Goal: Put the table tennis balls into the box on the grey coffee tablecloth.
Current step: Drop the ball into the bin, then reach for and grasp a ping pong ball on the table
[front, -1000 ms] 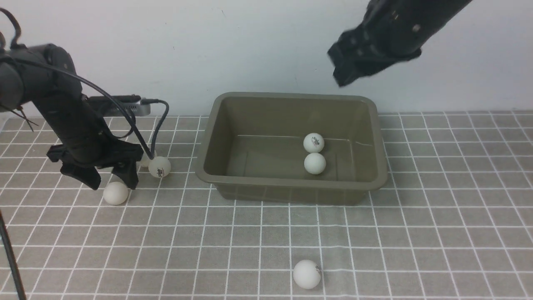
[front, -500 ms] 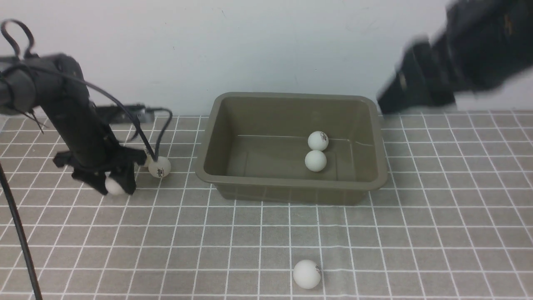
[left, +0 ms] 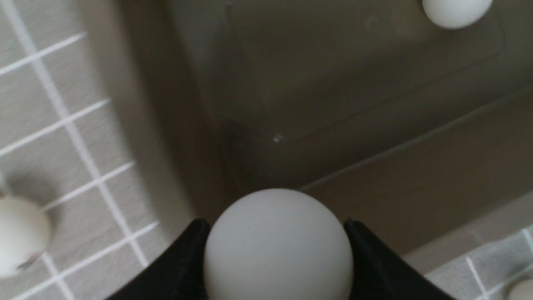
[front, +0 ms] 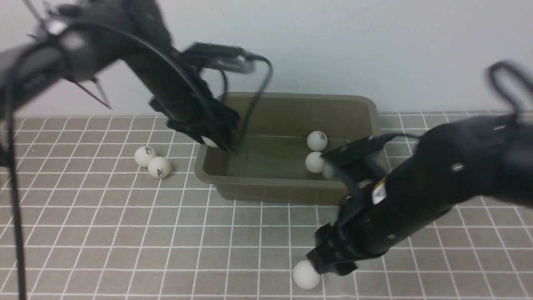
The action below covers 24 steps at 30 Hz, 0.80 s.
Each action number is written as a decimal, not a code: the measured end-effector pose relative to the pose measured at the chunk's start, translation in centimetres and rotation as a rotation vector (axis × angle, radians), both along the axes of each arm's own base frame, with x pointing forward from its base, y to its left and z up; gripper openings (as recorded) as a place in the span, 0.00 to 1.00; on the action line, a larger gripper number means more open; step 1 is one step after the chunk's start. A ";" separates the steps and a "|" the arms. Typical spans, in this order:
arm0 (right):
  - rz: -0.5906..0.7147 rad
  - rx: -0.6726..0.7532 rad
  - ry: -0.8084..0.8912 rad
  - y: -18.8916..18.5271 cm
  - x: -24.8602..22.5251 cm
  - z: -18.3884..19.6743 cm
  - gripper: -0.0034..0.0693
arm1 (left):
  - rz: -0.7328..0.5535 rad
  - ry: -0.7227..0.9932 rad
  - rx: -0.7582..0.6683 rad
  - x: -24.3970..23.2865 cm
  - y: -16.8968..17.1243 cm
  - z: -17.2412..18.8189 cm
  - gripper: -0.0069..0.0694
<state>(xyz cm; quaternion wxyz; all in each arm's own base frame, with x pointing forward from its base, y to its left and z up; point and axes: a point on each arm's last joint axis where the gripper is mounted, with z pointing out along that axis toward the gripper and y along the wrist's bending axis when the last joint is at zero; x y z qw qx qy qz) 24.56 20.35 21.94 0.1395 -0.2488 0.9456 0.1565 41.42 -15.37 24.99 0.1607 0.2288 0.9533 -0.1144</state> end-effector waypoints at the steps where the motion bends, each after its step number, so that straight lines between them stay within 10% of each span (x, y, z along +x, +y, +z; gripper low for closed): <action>1: -0.005 -0.011 0.013 0.3 0.3 -1.0 0.60 | -0.007 -0.003 0.015 0.0 -0.9 -0.6 0.55; 5: -0.017 -0.043 0.056 0.7 1.0 -3.4 0.71 | -0.002 -0.008 0.053 -0.2 -3.2 -2.3 0.57; 11: -0.052 -0.028 0.040 1.3 2.0 -5.3 0.84 | 0.018 -0.066 0.093 0.2 -4.4 -2.2 0.91; 15: -0.077 -0.004 0.010 1.7 2.6 -5.9 0.84 | 0.036 -0.091 0.111 0.6 -4.3 -0.4 0.91; 17: -0.092 0.000 0.022 1.8 2.8 -6.6 0.79 | 0.046 -0.075 0.153 0.5 -3.9 1.0 0.77; 20: -0.087 -0.015 0.060 1.9 2.7 -7.6 0.52 | 0.066 -0.154 0.240 0.8 -2.9 4.9 0.29; 24: -0.054 -0.019 0.065 1.7 2.3 -6.5 0.54 | 0.147 -0.248 0.226 1.0 -0.1 8.8 0.11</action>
